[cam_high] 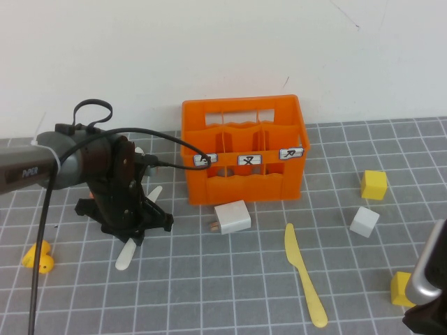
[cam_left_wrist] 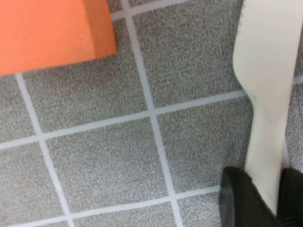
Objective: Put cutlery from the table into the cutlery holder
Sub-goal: Place the knife on the box
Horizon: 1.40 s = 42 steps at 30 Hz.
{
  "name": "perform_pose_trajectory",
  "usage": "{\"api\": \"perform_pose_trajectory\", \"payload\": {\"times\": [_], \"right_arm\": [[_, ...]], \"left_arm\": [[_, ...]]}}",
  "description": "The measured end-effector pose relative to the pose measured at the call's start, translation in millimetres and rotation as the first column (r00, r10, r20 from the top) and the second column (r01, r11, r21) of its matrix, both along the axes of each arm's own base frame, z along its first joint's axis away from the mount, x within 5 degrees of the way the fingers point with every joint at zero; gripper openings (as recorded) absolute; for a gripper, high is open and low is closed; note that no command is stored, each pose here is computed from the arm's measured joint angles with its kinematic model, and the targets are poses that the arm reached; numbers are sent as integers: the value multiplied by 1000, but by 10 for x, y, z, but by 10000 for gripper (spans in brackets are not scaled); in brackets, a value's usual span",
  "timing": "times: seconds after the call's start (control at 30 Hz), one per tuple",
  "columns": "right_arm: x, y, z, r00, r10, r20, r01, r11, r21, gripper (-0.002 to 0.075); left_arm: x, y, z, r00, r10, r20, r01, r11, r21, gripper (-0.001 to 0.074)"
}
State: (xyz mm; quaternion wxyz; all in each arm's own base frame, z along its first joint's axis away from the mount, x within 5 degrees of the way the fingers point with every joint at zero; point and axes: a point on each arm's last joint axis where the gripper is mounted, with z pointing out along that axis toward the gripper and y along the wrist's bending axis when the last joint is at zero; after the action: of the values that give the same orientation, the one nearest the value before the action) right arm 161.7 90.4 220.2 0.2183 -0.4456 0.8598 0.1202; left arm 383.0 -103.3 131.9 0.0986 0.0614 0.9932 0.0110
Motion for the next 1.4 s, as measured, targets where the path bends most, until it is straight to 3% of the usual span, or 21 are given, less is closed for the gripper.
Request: {"api": "perform_pose_trajectory", "payload": {"times": [0.33, 0.6, 0.8, 1.07, 1.4], "right_arm": [[0, 0, 0, 1000, 8, 4, -8, 1000, -2, -3], [0, 0, 0, 1000, 16, 7, -16, 1000, -5, -3], [0, 0, 0, 1000, 17, 8, -17, 1000, -5, -3], [0, 0, 0, 1000, 18, 8, -18, 1000, -6, -3], [0, 0, 0, 1000, 19, 9, -19, 1000, -6, -3]], "left_arm": [[-22, 18, 102, 1000, 11, 26, -11, 1000, 3, 132], [-113, 35, 611, 993, 40, 114, -35, 999, -42, 132], [-234, 26, 1100, 971, 83, 223, -52, 988, -142, 132], [-280, 18, 1795, 820, 146, 553, 25, 957, -290, 132], [-214, -70, 2043, 662, 243, 709, 101, 908, -406, 132]]}}
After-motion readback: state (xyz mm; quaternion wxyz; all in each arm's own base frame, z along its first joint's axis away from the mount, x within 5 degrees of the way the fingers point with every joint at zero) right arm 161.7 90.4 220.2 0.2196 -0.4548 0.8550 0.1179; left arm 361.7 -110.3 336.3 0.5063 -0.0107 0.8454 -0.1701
